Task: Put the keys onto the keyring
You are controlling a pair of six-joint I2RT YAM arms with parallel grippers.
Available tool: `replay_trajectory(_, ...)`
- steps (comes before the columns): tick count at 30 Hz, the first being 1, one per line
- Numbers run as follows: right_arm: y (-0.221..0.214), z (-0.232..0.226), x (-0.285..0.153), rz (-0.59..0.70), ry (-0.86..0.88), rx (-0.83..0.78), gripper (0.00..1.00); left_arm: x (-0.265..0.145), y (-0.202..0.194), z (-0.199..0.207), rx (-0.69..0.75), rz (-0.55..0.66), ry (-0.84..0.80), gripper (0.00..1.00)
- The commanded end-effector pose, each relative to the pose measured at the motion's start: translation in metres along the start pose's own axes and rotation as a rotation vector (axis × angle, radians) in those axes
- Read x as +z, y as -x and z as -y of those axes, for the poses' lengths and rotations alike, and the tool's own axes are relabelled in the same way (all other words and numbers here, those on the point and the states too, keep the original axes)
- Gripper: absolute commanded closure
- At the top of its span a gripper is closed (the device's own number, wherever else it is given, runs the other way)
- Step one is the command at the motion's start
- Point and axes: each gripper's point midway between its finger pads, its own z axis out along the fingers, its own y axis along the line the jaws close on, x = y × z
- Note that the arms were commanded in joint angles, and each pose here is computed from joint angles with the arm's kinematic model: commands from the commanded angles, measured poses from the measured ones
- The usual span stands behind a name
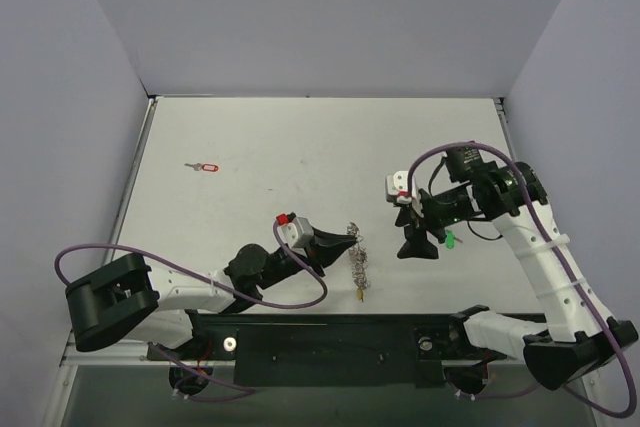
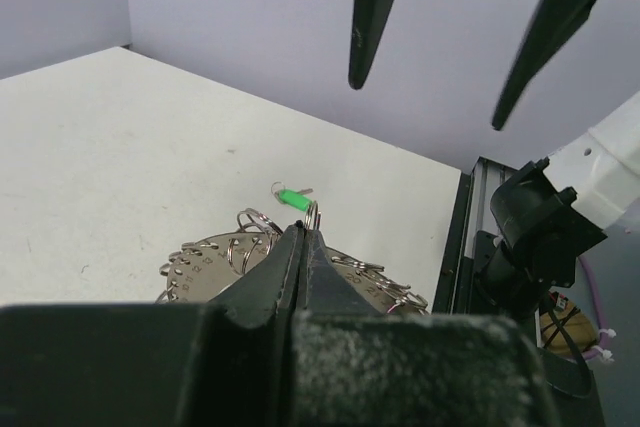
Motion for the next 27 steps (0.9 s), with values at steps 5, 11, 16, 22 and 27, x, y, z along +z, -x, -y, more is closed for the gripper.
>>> replay_trajectory(5, 0.035, -0.021, 0.023, 0.286, 0.193, -0.215, 0.40, -0.001, 0.084, 0.016, -0.043, 0.314, -0.055, 1.00)
replay_trajectory(11, 0.040, -0.011, 0.029, 0.277, 0.209, -0.164, 0.54, 0.002, 0.091, 0.024, -0.053, 0.345, -0.099, 1.00)
replay_trajectory(16, 0.036, -0.012, 0.039, 0.269, 0.230, -0.110, 0.65, 0.002, 0.096, 0.026, -0.057, 0.370, -0.109, 1.00)
replay_trajectory(22, 0.029, -0.011, 0.053, 0.253, 0.212, -0.068, 0.68, 0.004, 0.100, 0.028, -0.051, 0.378, -0.118, 1.00)
replay_trajectory(27, 0.030, -0.008, 0.054, 0.258, 0.204, -0.048, 0.71, 0.006, 0.105, 0.032, -0.042, 0.388, -0.133, 1.00)
